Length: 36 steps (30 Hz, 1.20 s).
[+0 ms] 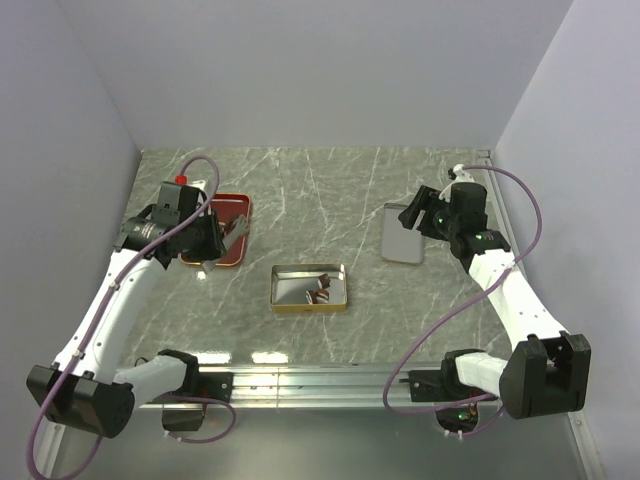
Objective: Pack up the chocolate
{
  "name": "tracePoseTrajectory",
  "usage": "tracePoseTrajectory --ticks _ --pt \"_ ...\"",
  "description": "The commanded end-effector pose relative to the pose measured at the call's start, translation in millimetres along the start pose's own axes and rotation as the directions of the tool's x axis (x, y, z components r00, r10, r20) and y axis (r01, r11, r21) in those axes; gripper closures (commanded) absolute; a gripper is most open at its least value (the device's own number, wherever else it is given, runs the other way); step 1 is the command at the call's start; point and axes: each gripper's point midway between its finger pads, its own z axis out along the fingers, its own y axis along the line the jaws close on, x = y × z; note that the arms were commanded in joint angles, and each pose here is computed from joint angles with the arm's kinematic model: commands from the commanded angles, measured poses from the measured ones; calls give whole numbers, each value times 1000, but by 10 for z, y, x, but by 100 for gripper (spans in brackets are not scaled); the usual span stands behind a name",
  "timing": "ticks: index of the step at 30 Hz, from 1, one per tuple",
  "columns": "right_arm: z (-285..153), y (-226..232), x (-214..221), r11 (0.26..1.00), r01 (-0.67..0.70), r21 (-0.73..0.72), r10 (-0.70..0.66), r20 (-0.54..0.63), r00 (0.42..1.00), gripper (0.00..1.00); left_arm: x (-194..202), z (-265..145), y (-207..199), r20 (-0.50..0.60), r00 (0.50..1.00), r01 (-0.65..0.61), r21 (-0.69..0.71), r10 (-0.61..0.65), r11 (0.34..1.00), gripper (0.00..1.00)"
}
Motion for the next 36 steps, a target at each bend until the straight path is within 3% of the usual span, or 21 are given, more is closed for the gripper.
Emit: tracePoseTrajectory --ticks 1,6,17,36 --pt "3 82 -76 1000 10 -24 -9 27 1000 23 -89 -180 -198 46 997 -63 110 58 992 72" --pt "2 93 -81 1000 13 -25 -13 26 1000 23 23 -242 -418 34 992 -129 219 125 967 72" --pt "1 105 -65 1000 15 -24 -15 24 1000 23 267 -336 -750 13 970 -233 323 242 917 72" --pt "12 90 -41 1000 16 -18 -16 22 1000 23 800 -324 -838 -119 914 -325 359 388 875 73"
